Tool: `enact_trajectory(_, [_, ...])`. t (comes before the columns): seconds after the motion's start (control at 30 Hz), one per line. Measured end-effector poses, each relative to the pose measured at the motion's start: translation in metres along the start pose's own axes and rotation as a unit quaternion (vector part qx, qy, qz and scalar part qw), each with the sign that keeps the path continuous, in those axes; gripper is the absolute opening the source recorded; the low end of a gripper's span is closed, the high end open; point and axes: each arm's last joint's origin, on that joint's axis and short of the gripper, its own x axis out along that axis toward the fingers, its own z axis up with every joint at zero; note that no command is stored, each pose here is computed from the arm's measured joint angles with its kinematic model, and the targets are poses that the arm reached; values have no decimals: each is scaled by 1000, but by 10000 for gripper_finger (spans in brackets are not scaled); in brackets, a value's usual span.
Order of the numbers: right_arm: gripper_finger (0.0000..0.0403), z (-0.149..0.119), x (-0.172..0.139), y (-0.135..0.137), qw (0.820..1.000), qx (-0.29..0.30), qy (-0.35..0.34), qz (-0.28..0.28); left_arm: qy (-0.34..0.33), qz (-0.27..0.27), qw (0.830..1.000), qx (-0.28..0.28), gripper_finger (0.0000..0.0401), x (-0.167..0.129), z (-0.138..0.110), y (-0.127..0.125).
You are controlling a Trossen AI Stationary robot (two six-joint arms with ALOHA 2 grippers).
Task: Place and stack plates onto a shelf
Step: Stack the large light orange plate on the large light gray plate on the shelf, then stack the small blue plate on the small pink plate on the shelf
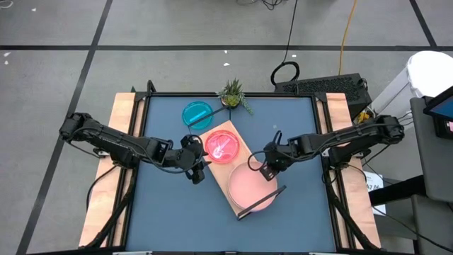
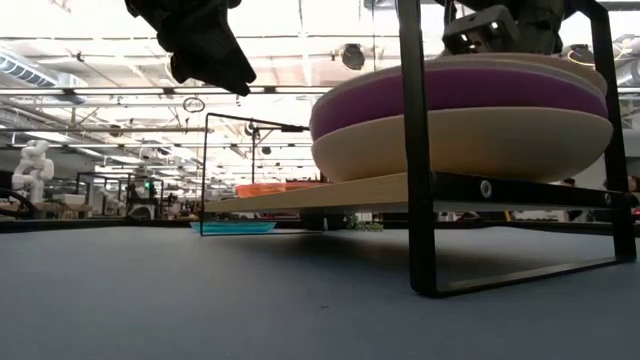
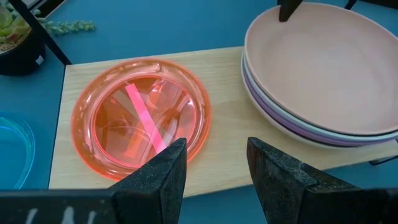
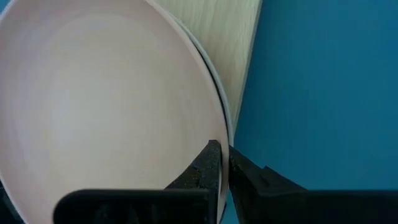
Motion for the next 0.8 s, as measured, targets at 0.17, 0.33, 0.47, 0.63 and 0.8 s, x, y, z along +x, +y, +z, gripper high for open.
enact_trajectory(0.17, [12,1,1,-1,1000,-1,-1,-1,0,0,1000,0,175,0,0,0])
enact_trajectory(0.33, [12,2,1,0,1000,-2,-9,5,0,0,1000,0,175,0,0,0])
enact_trajectory(0.47, [16,2,-2,0,1000,-1,-14,9,0,0,1000,-1,175,0,0,0])
enact_trajectory(0.63, [43,1,-14,-1,999,11,-33,21,0,0,1000,0,175,0,0,0])
enact_trajectory(0.8, [80,1,-29,-3,998,19,-49,47,0,1,1000,1,175,0,0,1])
